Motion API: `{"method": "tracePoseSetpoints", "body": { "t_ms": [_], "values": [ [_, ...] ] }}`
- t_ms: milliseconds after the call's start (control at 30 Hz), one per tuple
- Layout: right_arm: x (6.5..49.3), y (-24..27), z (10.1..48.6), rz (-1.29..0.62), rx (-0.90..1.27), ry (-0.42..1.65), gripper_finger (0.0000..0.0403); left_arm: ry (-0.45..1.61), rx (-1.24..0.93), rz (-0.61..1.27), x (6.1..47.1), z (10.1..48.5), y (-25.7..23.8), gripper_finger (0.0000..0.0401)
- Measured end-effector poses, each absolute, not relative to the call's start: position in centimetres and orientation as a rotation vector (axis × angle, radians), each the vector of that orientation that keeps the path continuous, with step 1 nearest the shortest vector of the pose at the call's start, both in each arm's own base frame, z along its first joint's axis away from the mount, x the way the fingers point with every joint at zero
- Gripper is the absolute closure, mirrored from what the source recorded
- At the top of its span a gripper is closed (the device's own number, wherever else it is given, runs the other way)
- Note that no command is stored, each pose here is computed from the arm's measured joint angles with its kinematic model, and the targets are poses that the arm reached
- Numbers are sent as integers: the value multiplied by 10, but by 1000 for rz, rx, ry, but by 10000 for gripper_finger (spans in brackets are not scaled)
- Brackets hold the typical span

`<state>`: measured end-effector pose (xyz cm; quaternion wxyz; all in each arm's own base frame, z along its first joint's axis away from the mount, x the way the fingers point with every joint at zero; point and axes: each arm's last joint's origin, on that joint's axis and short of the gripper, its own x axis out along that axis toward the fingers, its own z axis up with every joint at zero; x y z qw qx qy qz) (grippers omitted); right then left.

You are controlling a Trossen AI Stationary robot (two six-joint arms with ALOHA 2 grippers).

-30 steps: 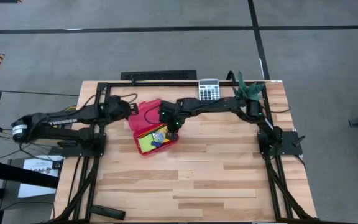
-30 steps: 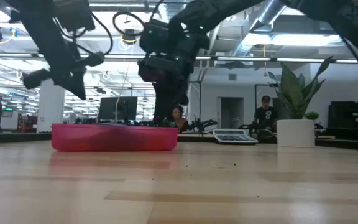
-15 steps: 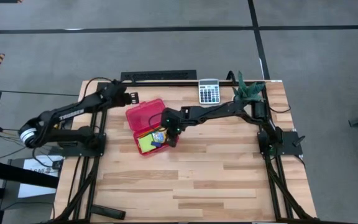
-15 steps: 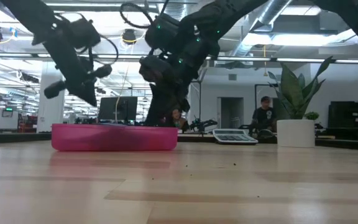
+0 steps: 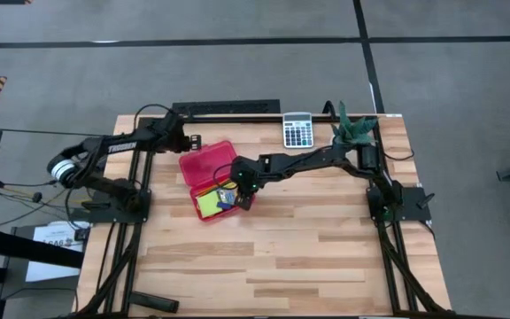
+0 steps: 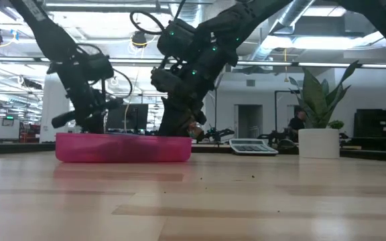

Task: Pack school essentials
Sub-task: Close the red supply box

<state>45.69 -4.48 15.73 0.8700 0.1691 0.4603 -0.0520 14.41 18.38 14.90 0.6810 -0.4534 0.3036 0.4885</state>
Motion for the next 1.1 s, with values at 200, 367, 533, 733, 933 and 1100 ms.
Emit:
{"method": "tracePoseSetpoints", "body": {
  "t_ms": [200,367,533,733,933,1100],
  "values": [
    [457,-45,156,-108,355,953,403,721,-1117,980,152,132,186,401],
    [457,-45,155,-105,357,954,403,683,-1209,868,156,135,185,401],
    [457,-45,155,-115,349,956,403,641,-1267,750,162,147,188,401],
    [456,-47,154,-119,349,965,403,616,-1374,592,170,155,186,401],
    [454,-49,150,-150,328,984,403,624,-1445,381,184,166,180,401],
    [449,-53,138,-166,338,972,403,617,-1460,237,198,181,177,401]
  ]
}}
